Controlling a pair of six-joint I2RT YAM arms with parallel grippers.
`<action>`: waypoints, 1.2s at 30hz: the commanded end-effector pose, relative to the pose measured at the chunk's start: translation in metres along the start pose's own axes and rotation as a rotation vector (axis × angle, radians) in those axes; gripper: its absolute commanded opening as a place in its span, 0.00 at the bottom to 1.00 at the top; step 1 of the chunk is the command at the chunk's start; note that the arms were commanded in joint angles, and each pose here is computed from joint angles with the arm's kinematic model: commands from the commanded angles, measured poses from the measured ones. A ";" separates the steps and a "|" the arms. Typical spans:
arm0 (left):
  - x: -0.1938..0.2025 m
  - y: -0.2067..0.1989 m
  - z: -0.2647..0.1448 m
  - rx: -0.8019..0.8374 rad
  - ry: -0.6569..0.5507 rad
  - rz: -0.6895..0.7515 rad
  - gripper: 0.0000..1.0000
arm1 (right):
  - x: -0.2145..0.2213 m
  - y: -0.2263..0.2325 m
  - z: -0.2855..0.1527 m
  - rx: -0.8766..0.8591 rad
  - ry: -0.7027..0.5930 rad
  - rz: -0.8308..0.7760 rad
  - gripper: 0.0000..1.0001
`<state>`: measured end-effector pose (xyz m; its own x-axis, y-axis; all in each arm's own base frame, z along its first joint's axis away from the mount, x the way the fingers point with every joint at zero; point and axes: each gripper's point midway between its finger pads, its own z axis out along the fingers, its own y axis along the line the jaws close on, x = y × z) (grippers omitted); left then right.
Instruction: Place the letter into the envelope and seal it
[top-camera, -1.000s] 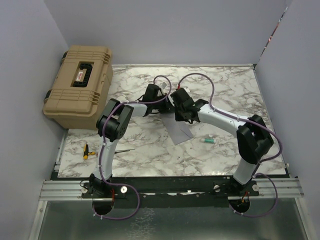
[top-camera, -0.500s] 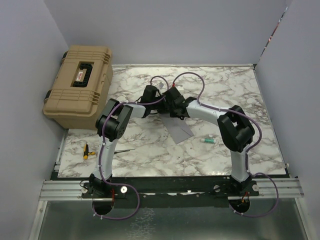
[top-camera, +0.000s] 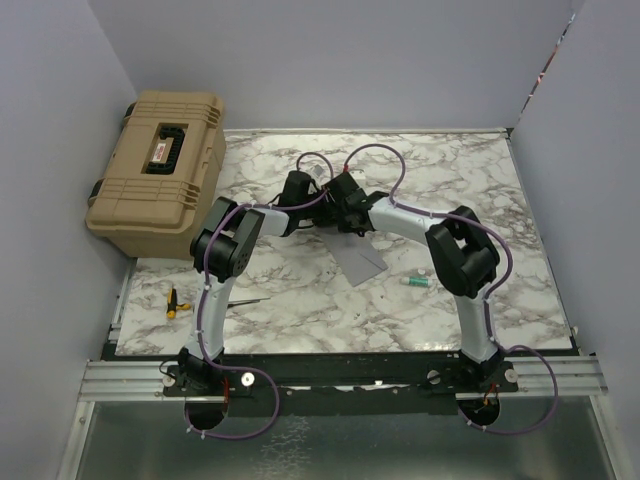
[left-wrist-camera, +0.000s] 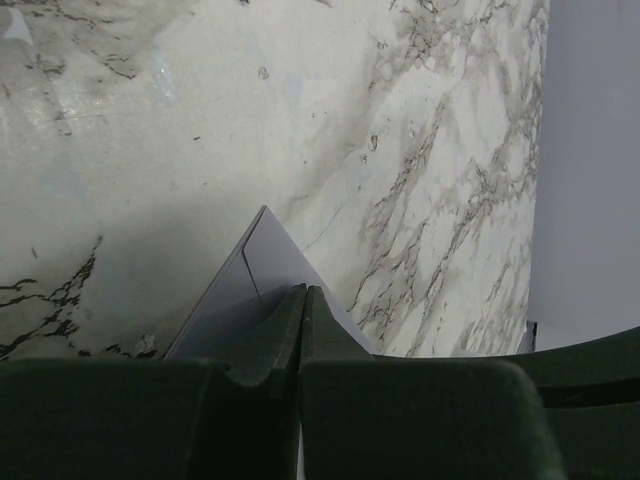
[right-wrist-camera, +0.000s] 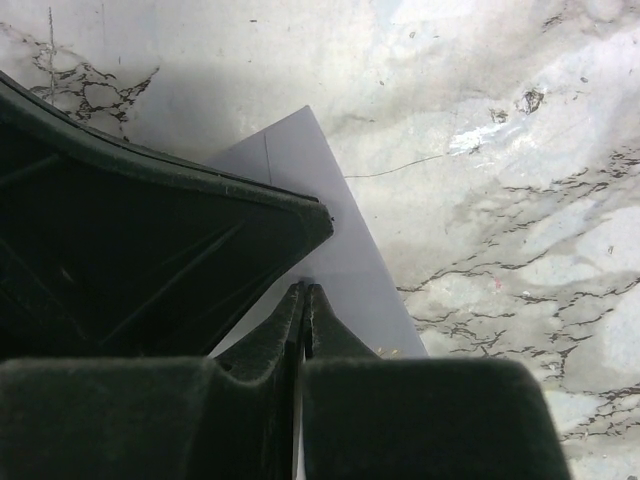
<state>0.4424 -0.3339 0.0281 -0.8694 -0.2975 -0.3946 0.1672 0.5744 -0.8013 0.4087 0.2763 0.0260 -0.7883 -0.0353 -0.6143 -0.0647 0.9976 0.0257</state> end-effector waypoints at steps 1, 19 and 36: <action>0.033 0.066 0.004 -0.179 0.046 -0.093 0.00 | 0.029 -0.002 0.003 -0.024 0.096 -0.019 0.03; 0.043 0.088 0.007 -0.222 0.049 -0.157 0.00 | 0.058 -0.008 -0.006 -0.079 0.164 -0.152 0.06; 0.044 0.101 0.004 -0.249 0.045 -0.178 0.00 | 0.106 -0.017 -0.017 -0.102 0.265 -0.213 0.01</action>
<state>0.4493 -0.3348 0.0256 -0.8654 -0.3651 -0.3431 0.1131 0.5248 -0.8437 0.3801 0.2774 0.0215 -0.7761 -0.1676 -0.6080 -0.2468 0.9679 0.0482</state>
